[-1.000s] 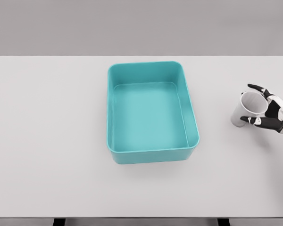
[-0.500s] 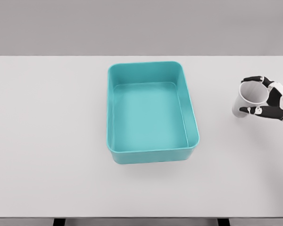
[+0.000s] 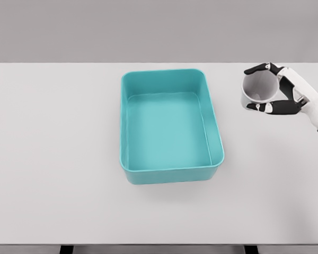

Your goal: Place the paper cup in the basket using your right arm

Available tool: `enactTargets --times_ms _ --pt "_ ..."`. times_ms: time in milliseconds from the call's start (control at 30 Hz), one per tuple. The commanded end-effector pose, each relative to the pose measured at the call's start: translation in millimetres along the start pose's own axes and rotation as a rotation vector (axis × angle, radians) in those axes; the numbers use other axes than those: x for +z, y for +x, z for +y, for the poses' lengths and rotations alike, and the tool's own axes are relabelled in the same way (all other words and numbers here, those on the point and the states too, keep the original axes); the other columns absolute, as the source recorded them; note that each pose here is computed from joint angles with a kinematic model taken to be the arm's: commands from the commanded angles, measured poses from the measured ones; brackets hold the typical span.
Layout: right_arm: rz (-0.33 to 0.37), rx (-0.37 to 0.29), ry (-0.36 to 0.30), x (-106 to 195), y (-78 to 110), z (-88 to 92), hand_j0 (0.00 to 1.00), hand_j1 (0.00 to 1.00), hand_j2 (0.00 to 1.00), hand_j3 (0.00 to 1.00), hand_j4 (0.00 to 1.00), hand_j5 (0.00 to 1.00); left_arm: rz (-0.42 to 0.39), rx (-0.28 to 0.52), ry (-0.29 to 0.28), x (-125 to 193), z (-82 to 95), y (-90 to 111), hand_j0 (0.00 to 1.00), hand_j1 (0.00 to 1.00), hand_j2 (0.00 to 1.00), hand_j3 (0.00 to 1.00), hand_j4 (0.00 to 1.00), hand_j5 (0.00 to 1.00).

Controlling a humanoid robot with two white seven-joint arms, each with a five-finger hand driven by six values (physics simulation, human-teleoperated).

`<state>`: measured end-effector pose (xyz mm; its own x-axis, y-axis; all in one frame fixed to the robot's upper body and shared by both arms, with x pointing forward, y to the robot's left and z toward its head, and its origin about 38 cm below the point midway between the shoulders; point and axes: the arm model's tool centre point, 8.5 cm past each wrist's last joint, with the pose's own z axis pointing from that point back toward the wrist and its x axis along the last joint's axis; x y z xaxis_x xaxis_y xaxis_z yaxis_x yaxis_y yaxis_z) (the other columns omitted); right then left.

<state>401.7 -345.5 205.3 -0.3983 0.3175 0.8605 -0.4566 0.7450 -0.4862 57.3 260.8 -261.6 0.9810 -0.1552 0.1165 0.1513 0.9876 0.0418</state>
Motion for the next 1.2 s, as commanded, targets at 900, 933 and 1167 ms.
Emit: enactTargets --times_ms 900,933,1167 --pt "-0.170 0.575 0.539 -114 66.1 113.9 0.59 0.59 0.59 0.59 0.59 0.59 0.000 0.000 0.000 0 0.0 0 1.00 1.00 1.00 1.00 1.00 1.00" --pt "-0.167 0.578 0.546 -113 65.1 114.5 0.60 0.60 0.60 0.60 0.60 0.60 0.000 0.000 0.000 0 0.0 0 1.00 1.00 1.00 1.00 1.00 1.00" --pt "-0.157 0.583 0.538 -113 69.7 112.0 0.95 0.95 0.95 0.95 0.95 0.95 0.000 0.000 0.000 0 0.0 0 1.00 1.00 1.00 1.00 1.00 1.00"
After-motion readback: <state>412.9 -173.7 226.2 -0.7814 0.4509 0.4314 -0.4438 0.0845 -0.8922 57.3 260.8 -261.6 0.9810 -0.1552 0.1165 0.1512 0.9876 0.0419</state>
